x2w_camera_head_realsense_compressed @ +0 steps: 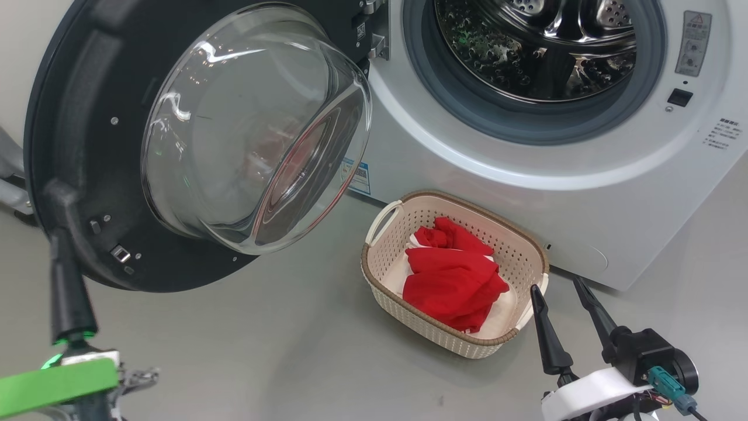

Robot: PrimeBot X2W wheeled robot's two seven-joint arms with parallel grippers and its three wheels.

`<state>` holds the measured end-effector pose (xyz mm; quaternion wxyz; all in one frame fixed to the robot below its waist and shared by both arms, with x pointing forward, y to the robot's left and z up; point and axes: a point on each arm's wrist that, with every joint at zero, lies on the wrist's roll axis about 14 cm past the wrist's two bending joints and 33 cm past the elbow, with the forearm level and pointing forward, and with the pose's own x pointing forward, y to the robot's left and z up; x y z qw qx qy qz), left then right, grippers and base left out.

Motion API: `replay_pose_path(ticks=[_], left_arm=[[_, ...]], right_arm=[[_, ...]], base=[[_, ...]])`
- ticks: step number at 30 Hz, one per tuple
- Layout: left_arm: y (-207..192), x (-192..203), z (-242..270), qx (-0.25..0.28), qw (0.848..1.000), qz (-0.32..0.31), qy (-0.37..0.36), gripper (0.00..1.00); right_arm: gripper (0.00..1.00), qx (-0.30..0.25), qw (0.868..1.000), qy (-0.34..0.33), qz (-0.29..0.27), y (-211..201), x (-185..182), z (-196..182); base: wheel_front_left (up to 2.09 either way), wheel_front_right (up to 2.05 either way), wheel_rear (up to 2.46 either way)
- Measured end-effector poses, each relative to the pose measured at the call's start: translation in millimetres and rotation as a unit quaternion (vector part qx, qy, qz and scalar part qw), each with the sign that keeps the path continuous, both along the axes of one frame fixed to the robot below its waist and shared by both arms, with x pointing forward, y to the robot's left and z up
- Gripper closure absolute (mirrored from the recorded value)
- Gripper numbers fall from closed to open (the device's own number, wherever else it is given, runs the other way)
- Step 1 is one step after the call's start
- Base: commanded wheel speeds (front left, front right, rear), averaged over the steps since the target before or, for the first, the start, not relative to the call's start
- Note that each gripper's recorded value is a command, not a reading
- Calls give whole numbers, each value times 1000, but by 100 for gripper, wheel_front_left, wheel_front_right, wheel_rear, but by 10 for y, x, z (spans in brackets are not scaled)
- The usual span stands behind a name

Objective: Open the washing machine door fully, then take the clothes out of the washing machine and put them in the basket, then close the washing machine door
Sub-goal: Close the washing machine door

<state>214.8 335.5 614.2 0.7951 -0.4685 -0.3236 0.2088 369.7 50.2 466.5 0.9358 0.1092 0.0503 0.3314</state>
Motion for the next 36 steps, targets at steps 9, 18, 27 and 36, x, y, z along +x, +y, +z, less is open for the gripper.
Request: replay_pose_path(ticks=[9,18,27,36], left_arm=[[507,-364,504,42,993,85,-74,100],[1011,-424,392,12,995,92,-30,100],[1238,-207,-250,-96,992,26,80,100],[1176,126,-589,-192,976,-52,92,100]], right_arm=[[0,0,1000,-3,1,3,45,2],[0,-1,1000,1,5,11,49,-32],[0,-7,1000,6,11,5,47,-71],[0,-7,1000,8,9,-46,111,-88]], base=[[0,0,0],[0,0,0],[0,0,0],[0,0,0]])
